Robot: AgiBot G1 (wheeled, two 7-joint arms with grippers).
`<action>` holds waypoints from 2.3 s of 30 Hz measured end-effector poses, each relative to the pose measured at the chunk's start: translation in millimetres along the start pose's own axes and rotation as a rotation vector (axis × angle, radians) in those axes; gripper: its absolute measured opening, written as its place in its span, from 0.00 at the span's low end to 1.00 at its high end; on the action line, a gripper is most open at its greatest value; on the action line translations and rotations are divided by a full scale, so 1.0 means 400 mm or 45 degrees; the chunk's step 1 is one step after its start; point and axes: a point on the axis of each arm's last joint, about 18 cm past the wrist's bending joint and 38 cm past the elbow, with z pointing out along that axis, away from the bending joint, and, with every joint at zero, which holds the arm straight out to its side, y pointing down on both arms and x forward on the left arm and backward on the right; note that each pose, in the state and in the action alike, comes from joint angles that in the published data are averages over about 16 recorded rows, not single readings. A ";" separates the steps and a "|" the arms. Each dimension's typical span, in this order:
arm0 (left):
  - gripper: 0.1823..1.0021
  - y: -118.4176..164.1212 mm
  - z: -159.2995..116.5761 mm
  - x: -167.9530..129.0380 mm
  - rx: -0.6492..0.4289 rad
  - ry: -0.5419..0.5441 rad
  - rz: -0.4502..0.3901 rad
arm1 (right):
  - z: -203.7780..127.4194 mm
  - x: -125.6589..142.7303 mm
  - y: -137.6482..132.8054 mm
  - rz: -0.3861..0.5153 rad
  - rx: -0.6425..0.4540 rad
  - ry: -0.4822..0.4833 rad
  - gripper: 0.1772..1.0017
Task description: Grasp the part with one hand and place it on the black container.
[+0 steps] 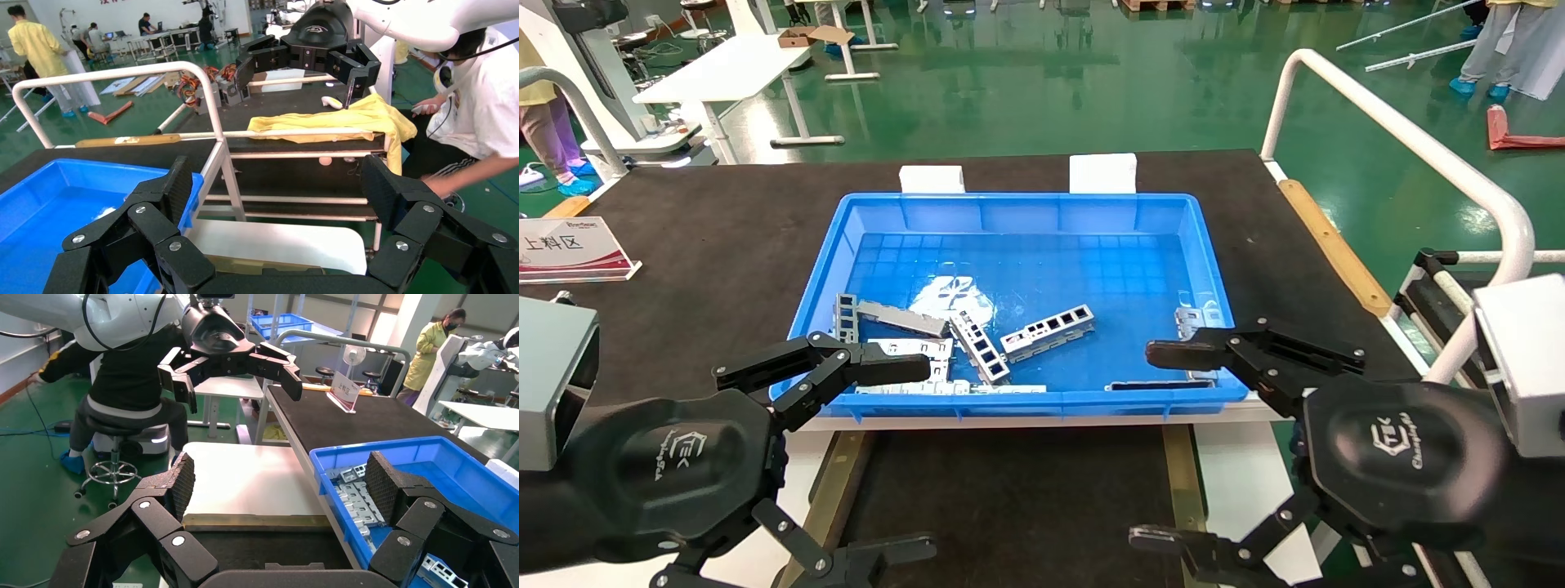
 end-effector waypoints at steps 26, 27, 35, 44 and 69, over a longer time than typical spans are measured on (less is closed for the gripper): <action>1.00 0.000 0.000 0.000 0.000 0.000 0.000 | 0.000 0.000 0.000 0.000 0.000 0.000 1.00; 1.00 0.000 0.000 0.000 0.000 0.000 0.000 | 0.000 0.000 0.000 0.000 0.000 0.000 1.00; 1.00 0.000 0.000 0.000 0.000 0.000 0.000 | 0.000 0.000 0.000 0.000 0.000 0.000 1.00; 1.00 0.000 0.000 0.000 0.000 0.000 0.000 | 0.000 0.000 0.000 0.000 0.000 0.000 1.00; 1.00 0.017 0.018 -0.056 -0.009 -0.037 0.059 | 0.000 0.000 0.000 0.000 0.000 0.000 1.00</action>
